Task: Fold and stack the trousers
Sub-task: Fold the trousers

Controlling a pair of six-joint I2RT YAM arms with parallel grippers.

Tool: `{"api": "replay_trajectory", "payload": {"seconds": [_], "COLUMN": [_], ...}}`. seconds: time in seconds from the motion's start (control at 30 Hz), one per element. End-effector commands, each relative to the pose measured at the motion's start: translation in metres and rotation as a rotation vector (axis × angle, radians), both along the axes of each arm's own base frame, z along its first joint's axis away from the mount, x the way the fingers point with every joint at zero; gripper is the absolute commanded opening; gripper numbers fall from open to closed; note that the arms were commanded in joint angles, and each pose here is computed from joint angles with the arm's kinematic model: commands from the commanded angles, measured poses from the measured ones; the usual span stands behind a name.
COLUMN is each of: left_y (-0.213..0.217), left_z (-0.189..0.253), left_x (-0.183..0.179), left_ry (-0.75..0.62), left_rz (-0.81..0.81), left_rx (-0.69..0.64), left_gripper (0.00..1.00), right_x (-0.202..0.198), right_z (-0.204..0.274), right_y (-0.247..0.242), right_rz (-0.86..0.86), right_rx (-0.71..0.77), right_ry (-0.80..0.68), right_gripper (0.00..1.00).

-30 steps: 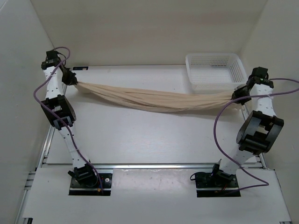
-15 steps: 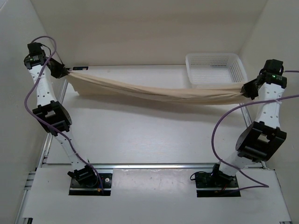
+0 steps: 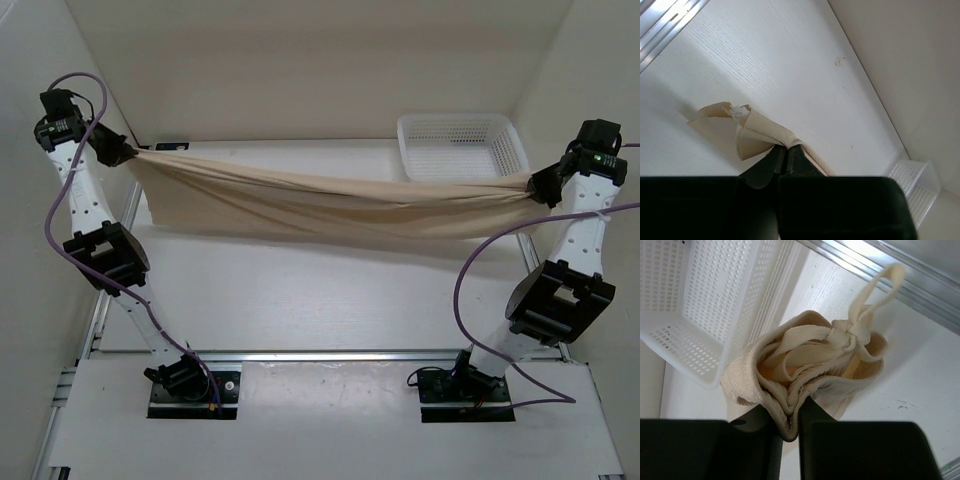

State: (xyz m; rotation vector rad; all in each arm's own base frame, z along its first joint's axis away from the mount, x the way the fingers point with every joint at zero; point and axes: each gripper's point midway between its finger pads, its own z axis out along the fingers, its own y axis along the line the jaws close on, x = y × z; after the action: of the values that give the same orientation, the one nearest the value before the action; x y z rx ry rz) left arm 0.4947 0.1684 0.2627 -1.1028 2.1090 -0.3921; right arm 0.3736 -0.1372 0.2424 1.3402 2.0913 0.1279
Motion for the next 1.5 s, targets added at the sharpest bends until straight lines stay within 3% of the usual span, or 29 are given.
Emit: {"api": "replay_trajectory", "payload": {"seconds": [0.0, 0.27, 0.43, 0.57, 0.73, 0.87, 1.03, 1.1, 1.13, 1.17, 1.2, 1.23, 1.27, 1.3, 1.47], "left_y": [0.008, 0.004, 0.007, 0.017, 0.019, 0.017, 0.023, 0.027, 0.030, 0.030, 0.031, 0.031, 0.028, 0.028, 0.020], "left_z": [0.042, 0.035, 0.001, -0.079, -0.146, -0.173, -0.184, -0.185, -0.186, -0.190, -0.194, -0.194, -0.197, -0.198, -0.200], "left_x": [-0.001, -0.014, -0.040, -0.076, -0.112, -0.138, -0.155, -0.160, -0.165, -0.166, -0.171, -0.171, -0.172, -0.173, -0.172], "left_ry": [-0.100, -0.066, 0.012, 0.183, 0.357, 0.445, 0.497, 0.509, 0.525, 0.536, 0.556, 0.557, 0.569, 0.570, 0.581], "left_rz": [0.022, 0.014, 0.023, 0.071, 0.144, 0.207, 0.240, 0.254, 0.258, 0.256, 0.253, 0.244, 0.236, 0.226, 0.176], "left_rx": [0.105, 0.111, 0.101, 0.048, -0.030, -0.068, -0.066, -0.066, -0.060, -0.066, -0.073, -0.068, -0.085, -0.079, -0.063], "left_gripper": [0.10, 0.10, 0.10, 0.10, 0.10, 0.10, 0.10, 0.12, 0.19, 0.28, 0.65, 0.83, 0.95, 1.00, 1.00], "right_x": [0.019, 0.014, -0.022, -0.060, -0.117, -0.147, -0.160, -0.169, -0.169, -0.173, -0.173, -0.172, -0.170, -0.169, -0.151], "right_z": [0.029, 0.017, -0.035, -0.085, -0.142, -0.148, -0.148, -0.152, -0.150, -0.151, -0.151, -0.148, -0.145, -0.143, -0.101], "right_y": [-0.026, -0.020, -0.010, -0.003, -0.004, -0.006, -0.007, -0.005, -0.007, -0.004, -0.004, -0.002, 0.000, 0.002, 0.016], "right_rz": [-0.030, -0.016, -0.027, -0.056, -0.134, -0.196, -0.238, -0.252, -0.258, -0.257, -0.257, -0.251, -0.246, -0.241, -0.166], "right_rx": [-0.083, -0.052, -0.024, 0.004, 0.040, 0.061, 0.046, 0.050, 0.036, 0.040, 0.040, 0.048, 0.052, 0.058, -0.011], "right_ry": [-0.082, -0.055, 0.053, 0.156, 0.319, 0.344, 0.382, 0.416, 0.411, 0.419, 0.419, 0.401, 0.384, 0.370, 0.253], "right_gripper": [0.00, 0.00, 0.00, 0.00, 0.00, 0.10, 0.15, 0.24, 0.31, 0.47, 0.54, 0.58, 0.63, 0.64, 0.68]}}
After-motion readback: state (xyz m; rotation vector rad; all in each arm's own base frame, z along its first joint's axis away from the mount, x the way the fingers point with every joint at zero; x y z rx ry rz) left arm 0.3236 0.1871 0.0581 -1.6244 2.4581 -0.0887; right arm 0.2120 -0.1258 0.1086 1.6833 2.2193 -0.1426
